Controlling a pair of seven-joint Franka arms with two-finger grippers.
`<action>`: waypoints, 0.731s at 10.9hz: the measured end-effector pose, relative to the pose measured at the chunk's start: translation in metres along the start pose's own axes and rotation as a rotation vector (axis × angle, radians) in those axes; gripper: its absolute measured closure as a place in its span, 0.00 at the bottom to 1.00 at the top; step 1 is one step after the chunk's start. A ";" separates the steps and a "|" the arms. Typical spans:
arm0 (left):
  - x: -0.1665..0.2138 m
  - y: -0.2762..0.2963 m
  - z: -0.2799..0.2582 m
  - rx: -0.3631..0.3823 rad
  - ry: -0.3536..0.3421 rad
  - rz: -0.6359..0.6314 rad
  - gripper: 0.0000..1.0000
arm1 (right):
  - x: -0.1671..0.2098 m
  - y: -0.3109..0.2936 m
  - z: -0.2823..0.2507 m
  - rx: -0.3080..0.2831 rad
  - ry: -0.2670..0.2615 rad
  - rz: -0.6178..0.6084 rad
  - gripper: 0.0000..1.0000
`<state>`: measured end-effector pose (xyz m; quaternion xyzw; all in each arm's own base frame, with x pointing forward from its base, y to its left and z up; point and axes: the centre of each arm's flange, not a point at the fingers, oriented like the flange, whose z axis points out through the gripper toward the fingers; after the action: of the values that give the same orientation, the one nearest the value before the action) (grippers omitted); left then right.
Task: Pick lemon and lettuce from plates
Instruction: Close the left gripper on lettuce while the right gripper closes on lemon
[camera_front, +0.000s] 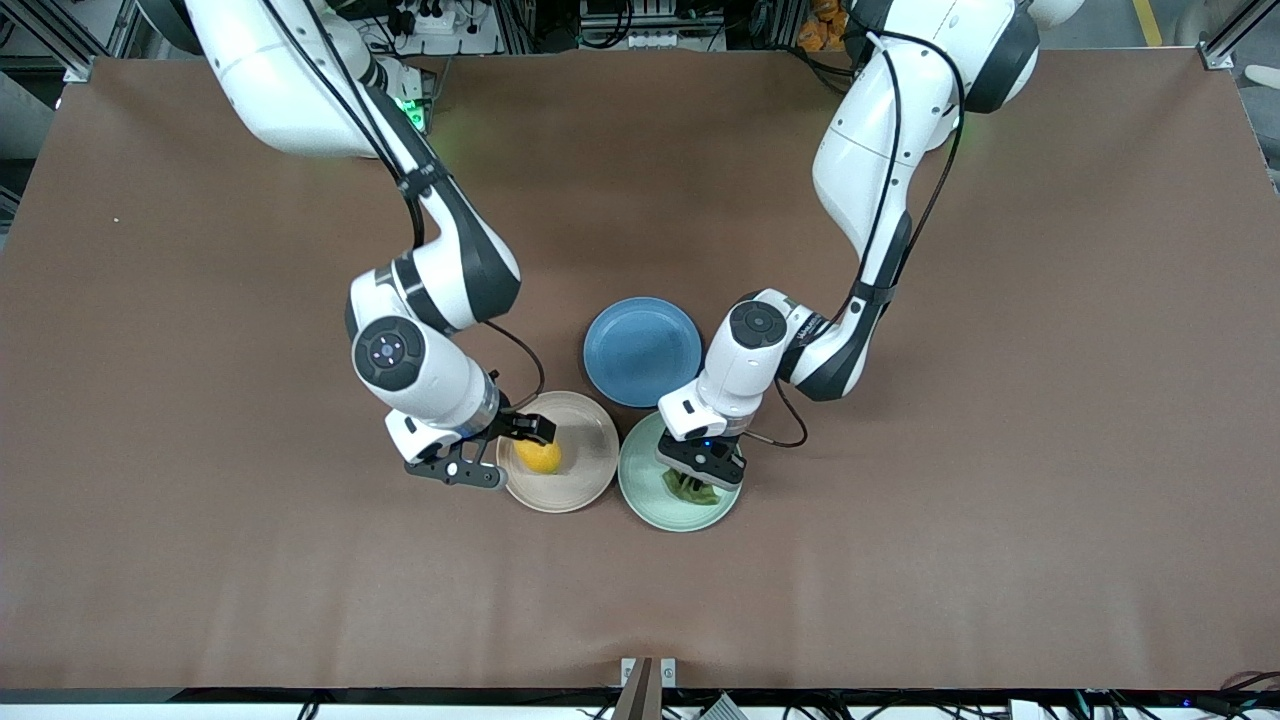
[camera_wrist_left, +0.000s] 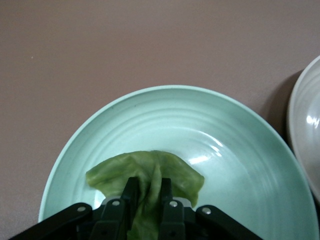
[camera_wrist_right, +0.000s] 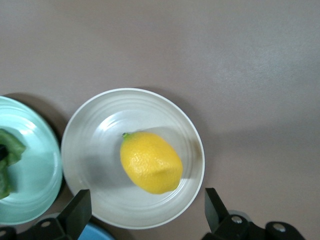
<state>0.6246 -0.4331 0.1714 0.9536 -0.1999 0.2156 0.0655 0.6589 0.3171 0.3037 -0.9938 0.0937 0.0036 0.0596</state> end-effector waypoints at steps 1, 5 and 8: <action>0.002 0.003 -0.002 -0.003 0.005 0.002 0.77 | 0.001 0.002 0.009 -0.008 -0.008 0.002 0.00; 0.013 0.004 -0.015 -0.003 0.019 0.002 0.84 | 0.006 0.004 0.037 0.002 0.017 0.005 0.00; 0.045 -0.011 -0.069 0.035 -0.055 -0.023 0.95 | 0.008 0.007 0.066 -0.001 0.028 0.004 0.00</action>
<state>0.6393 -0.4245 0.2526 0.9623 -0.1870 0.1920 0.0458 0.6660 0.3168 0.2376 -0.9936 0.0966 -0.0099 0.0579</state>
